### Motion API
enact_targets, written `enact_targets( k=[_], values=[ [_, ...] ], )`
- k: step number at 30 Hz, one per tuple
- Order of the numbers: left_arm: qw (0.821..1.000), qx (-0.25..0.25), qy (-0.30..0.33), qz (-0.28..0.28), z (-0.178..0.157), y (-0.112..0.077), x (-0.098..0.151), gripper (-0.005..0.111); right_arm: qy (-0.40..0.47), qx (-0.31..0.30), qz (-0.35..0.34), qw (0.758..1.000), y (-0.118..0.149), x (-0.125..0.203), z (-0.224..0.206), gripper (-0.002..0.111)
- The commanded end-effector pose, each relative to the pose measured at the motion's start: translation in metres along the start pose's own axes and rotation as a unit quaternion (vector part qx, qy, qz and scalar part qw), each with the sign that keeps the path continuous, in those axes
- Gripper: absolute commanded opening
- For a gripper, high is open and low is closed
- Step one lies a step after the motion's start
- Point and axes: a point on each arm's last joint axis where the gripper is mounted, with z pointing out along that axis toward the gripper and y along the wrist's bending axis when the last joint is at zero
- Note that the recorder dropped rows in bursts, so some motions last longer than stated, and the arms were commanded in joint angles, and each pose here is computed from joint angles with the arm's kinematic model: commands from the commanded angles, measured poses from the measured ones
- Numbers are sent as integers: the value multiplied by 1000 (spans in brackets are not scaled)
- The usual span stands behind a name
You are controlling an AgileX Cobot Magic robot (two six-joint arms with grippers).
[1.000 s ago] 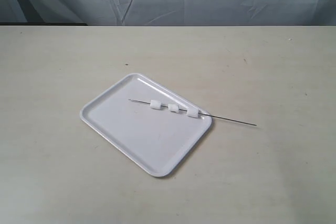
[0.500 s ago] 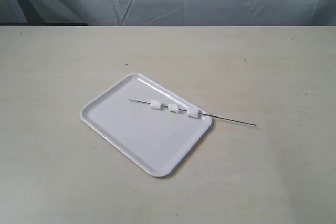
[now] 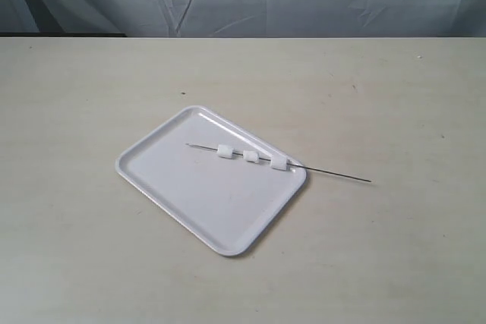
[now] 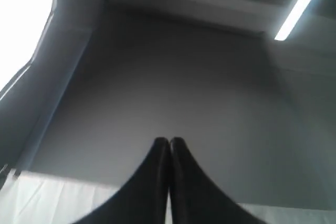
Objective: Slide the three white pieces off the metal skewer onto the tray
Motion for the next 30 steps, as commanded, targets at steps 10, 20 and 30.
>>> enact_targets(
  k=[10, 20, 30],
  values=[
    [942, 159, 289, -65, 140, -13, 57, 0, 427, 32, -103, 898, 3, 24, 169, 0],
    [803, 130, 537, -223, 118, 2, 178, 0, 711, -81, -135, 685, 8, 171, 158, 0],
    [676, 79, 670, -296, 30, 10, 257, 0, 855, -157, -140, 474, -1, 300, 98, 0]
  ],
)
